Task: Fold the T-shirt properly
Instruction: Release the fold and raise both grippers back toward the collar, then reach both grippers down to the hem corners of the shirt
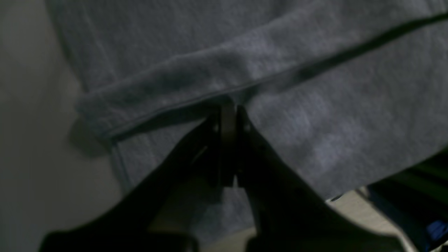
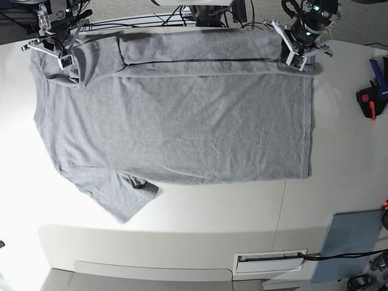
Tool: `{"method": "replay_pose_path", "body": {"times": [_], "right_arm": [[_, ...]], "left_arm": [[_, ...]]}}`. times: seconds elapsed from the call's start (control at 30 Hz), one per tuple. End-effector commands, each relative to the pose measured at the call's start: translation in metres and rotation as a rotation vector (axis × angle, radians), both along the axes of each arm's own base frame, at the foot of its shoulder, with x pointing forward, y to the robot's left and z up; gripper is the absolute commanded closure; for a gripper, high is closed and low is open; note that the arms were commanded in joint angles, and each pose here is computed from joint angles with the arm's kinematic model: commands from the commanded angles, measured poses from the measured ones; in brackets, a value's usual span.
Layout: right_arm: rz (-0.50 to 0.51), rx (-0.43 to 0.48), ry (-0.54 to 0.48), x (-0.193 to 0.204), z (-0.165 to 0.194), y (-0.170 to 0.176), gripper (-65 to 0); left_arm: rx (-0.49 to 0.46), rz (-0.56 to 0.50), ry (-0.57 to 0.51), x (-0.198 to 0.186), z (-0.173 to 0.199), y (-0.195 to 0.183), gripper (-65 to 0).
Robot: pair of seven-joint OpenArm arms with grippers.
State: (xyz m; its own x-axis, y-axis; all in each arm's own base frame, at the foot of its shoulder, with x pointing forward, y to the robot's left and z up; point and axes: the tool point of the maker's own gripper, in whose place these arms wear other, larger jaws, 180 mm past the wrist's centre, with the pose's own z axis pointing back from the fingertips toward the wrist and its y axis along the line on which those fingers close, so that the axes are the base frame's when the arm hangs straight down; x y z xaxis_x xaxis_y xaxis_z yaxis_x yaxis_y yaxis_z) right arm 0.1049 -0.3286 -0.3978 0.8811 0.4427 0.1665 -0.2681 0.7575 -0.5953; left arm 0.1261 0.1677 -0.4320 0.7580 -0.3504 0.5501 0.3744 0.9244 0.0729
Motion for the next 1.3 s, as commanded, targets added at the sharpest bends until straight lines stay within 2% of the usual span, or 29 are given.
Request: {"method": "replay_pose_path", "body": {"times": [0.0,0.2,0.3,0.4,0.43,0.53,0.63,0.77,0.87,1.1,1.27], "right_arm": [[0.034,-0.039,-0.055,0.014,0.016,-0.005,0.0],[0.072,-0.075,-0.255,0.056,0.061,-0.002,0.0],[0.104,-0.087,-0.313,0.074,0.079,0.000,0.0],[0.117,-0.099,-0.363,0.092,0.092,-0.001,0.0],[0.120,-0.103,-0.380,0.097,0.096,-0.001,-2.8],[0.139,-0.101,-0.463,0.119,0.111,0.002,-18.1],[0.164,-0.034,-0.585,0.147,0.129,0.013,-28.8],[0.038,0.130,-0.627,0.176,0.133,0.013,-29.1],[-0.007,0.177,-0.678,0.202,0.139,0.004,-29.1],[-0.061,0.284,-0.664,0.253,0.121,-0.024,-29.0],[-0.100,0.394,-0.527,0.268,0.095,-0.028,-29.0]], "left_arm": [[0.072,-0.020,0.139,-0.031,-0.014,0.010,0.0],[0.074,-0.069,-0.033,0.013,0.025,0.003,0.0],[0.080,-0.066,-0.120,0.038,0.045,0.003,-0.4],[0.093,-0.048,-0.197,0.063,0.062,0.010,-11.1],[0.095,-0.040,-0.219,0.071,0.067,0.013,-14.5],[0.057,-0.006,-0.279,0.096,0.080,0.015,-20.4],[0.000,0.020,-0.328,0.123,0.090,0.014,-23.2],[-0.061,0.077,-0.372,0.167,0.095,0.023,-26.0],[-0.075,0.106,-0.377,0.199,0.093,0.036,-26.0],[-0.119,0.261,-0.319,0.263,0.072,0.079,-26.0],[-0.158,0.297,-0.283,0.295,0.067,0.092,-26.0]]}}
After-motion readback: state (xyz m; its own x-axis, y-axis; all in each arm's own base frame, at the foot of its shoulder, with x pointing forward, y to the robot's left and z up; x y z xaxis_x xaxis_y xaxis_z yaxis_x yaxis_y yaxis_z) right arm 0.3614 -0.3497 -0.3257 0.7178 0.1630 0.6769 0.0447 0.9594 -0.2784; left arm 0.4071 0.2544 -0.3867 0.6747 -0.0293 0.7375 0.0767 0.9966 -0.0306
